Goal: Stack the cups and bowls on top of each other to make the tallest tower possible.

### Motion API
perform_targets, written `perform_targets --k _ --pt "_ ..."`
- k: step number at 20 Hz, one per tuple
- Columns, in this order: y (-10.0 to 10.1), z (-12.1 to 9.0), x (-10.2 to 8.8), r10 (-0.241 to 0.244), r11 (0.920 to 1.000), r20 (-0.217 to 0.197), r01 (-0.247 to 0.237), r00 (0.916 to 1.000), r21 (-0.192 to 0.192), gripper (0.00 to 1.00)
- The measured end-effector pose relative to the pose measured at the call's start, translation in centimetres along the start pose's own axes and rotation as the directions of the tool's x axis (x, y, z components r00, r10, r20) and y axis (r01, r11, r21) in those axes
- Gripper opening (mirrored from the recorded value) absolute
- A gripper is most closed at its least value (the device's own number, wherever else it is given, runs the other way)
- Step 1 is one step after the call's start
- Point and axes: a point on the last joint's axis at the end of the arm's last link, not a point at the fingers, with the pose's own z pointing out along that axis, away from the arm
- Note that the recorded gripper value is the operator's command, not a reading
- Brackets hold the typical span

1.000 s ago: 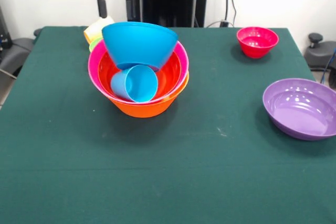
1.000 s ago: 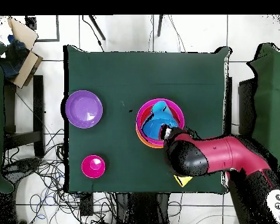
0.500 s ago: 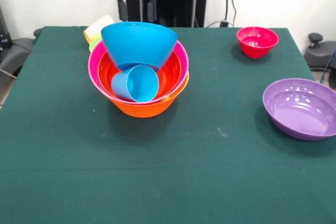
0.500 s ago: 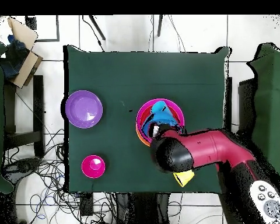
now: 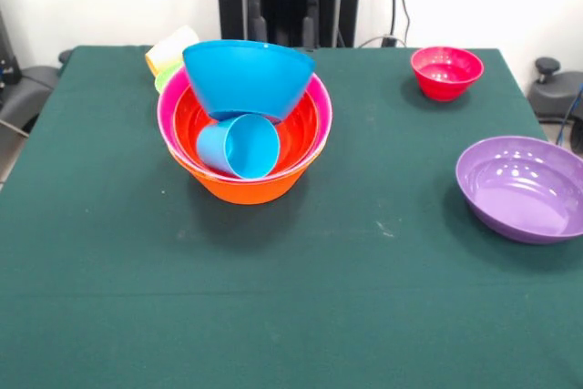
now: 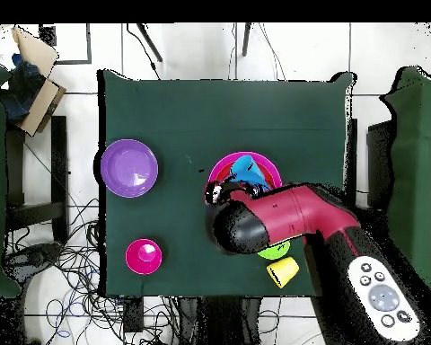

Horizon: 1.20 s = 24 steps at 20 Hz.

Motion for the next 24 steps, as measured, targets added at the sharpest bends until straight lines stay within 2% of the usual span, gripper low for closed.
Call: perform_targets --k 12,17,24 --pt "3.9 0.7 -0.4 -0.043 0.9991 -0.002 0.043 0.9991 0.004 1.0" --pt "4.3 0.8 -0.4 -0.044 0.999 -0.005 0.044 0.999 0.008 1.0" --pt "3.8 0.8 -0.3 -0.027 0.9995 -0.01 0.027 0.9996 0.017 1.0"
